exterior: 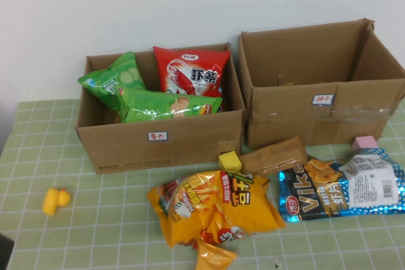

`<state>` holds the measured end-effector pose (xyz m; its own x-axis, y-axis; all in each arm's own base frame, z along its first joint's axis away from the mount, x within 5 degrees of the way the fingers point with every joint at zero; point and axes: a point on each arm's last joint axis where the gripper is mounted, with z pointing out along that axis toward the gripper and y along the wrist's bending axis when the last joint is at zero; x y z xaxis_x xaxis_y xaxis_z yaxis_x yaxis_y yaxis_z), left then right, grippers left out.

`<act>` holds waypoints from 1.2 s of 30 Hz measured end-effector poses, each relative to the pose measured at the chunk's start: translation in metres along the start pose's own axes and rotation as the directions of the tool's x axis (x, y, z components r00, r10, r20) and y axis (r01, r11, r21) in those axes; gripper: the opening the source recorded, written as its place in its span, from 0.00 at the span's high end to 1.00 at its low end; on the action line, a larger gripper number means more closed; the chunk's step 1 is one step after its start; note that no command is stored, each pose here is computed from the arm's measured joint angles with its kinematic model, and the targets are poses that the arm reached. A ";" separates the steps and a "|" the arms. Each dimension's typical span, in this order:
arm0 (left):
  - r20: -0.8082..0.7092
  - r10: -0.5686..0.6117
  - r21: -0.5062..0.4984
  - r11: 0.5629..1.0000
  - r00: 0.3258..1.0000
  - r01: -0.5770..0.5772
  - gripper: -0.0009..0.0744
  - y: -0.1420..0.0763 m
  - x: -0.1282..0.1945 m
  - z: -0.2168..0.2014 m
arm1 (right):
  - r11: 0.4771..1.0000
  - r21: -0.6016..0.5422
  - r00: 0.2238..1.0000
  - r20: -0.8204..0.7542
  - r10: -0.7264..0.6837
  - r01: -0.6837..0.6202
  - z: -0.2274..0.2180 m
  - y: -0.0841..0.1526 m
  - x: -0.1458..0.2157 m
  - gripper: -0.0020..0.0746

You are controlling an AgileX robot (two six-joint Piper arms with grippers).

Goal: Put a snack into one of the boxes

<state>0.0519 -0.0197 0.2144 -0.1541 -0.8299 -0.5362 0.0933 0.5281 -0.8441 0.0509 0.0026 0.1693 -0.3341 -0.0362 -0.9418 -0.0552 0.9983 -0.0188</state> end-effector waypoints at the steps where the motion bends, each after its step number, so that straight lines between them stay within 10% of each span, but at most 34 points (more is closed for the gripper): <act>1: -0.017 0.144 0.043 0.989 0.989 -0.144 0.99 -0.014 -0.003 -0.003 | 1.000 0.000 1.000 0.000 0.000 0.000 0.000 0.000 0.000 0.98; 6: -0.081 0.652 0.183 0.753 0.754 -0.632 0.99 -0.076 -0.025 -0.010 | 1.000 0.000 1.000 0.000 0.000 0.000 0.000 0.000 0.000 0.98; 10: -0.273 0.784 0.204 0.613 0.557 -0.763 0.99 -0.095 -0.042 0.010 | 1.000 0.000 1.000 0.000 0.000 0.000 0.000 0.000 0.000 0.98; 19: -0.591 0.784 0.410 0.496 0.191 -0.765 0.99 -0.112 -0.057 0.098 | 1.000 0.000 1.000 0.000 0.000 0.000 0.000 0.000 0.000 0.98; 28: -0.690 0.672 0.607 0.339 -0.267 -0.719 0.97 -0.116 0.009 0.192 | 1.000 0.000 1.000 0.000 0.000 0.000 0.000 0.000 0.000 0.98; 36: -0.723 0.564 0.650 0.357 -0.400 -0.671 0.40 -0.111 0.085 0.253 | 1.000 0.000 1.000 0.000 0.000 0.000 0.000 0.000 0.000 0.98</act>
<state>0.2772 -0.1938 0.2614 -0.5964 0.7600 -0.2582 0.7761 0.6281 0.0563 0.0509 0.0026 0.1693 -0.3341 -0.0362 -0.9418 -0.0552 0.9983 -0.0188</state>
